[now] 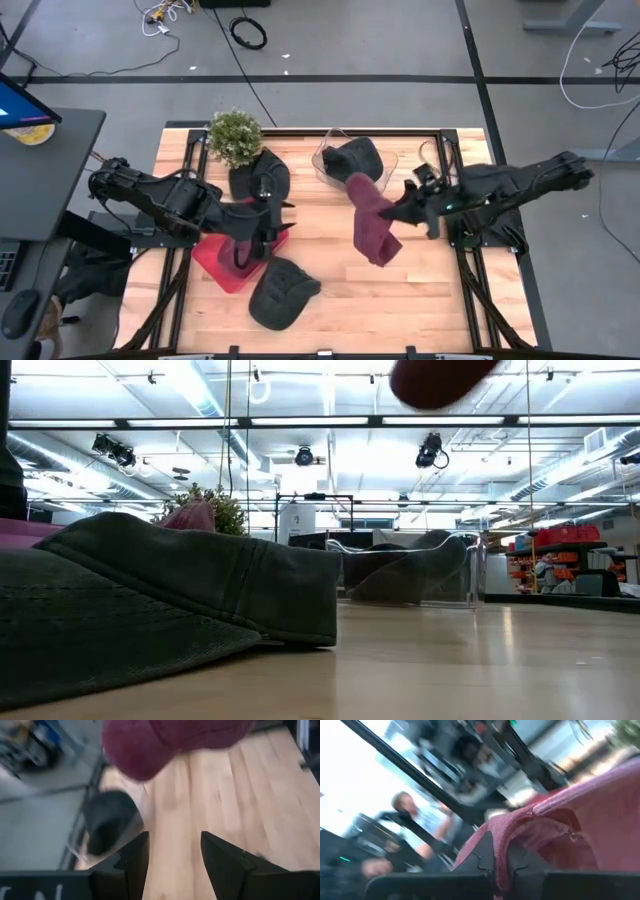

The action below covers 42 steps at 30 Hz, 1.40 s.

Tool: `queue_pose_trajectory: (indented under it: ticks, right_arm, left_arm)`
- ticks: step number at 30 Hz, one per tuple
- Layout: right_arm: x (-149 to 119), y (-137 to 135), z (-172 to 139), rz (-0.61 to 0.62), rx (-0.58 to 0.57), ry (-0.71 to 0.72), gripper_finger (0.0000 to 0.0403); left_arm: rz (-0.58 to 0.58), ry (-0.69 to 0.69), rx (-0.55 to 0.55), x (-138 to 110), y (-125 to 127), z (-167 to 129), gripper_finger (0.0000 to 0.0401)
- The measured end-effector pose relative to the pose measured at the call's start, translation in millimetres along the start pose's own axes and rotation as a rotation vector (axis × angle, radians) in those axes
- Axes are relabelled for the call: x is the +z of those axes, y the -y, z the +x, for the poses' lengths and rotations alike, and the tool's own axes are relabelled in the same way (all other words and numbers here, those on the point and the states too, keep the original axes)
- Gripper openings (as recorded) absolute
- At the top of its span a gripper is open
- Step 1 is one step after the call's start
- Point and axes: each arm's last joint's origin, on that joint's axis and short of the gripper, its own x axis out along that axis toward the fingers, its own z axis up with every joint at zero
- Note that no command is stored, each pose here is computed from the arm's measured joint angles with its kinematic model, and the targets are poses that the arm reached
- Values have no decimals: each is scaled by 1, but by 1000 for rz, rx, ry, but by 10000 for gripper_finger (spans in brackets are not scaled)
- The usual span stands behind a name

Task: Pick & Place hat
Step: Put the red cap into the red bin

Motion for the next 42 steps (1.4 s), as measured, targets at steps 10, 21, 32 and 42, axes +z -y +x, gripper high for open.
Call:
queue_pose_trajectory:
  ticks: [10,21,32,42]
  right_arm:
    - [30,-30,-17,109,399,215,0]
    - [30,-31,-14,31,526,111,0]
    - [38,-34,-16,-109,650,143,0]
    - [38,-32,-8,-164,664,154,0]
  left_arm:
    - [66,152,223,19,-7,-2,181]
    - [-316,338,-168,38,-35,20,181]
    - [-386,471,-343,50,-55,28,200]
    - [-458,537,-340,53,-79,37,218]
